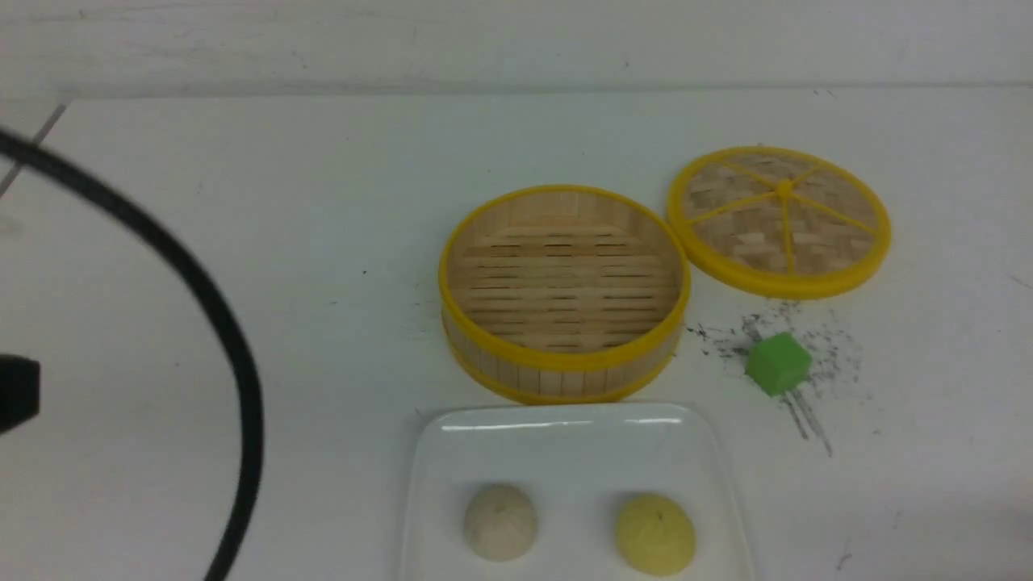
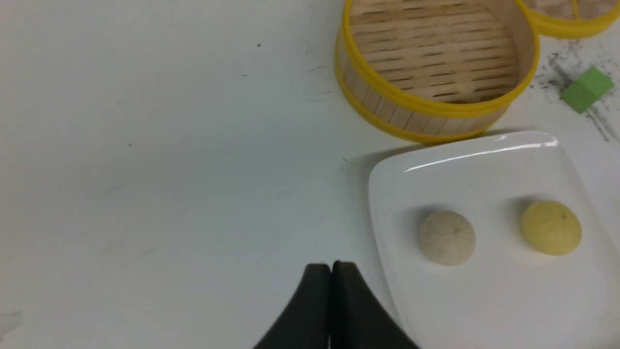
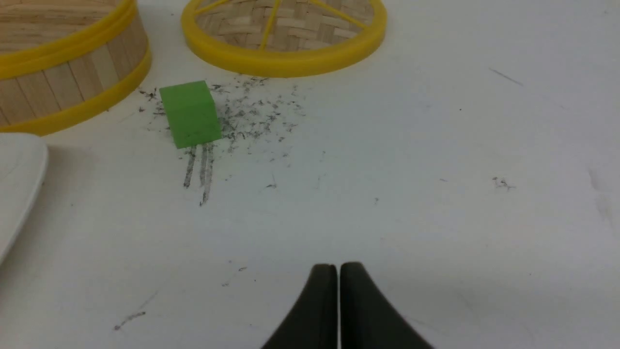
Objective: Put the steamed buns into the plate on the white tablecloth.
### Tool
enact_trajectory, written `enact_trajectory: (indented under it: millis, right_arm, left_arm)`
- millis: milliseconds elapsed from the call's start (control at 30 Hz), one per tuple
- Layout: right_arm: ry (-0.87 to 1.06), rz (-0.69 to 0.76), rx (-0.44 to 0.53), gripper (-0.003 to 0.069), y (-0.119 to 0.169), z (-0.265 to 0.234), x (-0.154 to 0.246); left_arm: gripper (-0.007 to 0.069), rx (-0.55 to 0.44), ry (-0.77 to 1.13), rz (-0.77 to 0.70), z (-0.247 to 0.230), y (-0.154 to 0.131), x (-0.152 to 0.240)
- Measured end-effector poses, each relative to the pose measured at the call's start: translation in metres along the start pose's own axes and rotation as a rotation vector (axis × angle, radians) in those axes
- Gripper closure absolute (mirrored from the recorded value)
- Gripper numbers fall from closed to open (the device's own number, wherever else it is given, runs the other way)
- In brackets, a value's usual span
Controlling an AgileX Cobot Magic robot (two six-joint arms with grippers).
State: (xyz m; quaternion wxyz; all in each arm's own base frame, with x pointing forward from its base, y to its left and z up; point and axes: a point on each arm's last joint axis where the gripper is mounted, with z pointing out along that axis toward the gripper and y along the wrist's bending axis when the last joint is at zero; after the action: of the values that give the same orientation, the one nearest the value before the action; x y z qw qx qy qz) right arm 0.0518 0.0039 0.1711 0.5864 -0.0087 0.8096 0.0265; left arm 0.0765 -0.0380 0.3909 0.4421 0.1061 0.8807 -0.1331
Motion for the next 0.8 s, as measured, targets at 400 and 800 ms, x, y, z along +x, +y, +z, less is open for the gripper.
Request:
enact_trajectory:
  millis: [400,800]
  right_arm:
    - [0.001,-0.002,0.001,0.0608,0.0,0.0,0.0]
    - [0.002,-0.004,0.002,0.0597,0.0,0.0,0.0]
  left_arm:
    - [0.0606,0.582,-0.499,-0.155,0.065,-0.029,0.065]
    - [0.0594,0.682,-0.526,-0.15,0.08,-0.033,0.089]
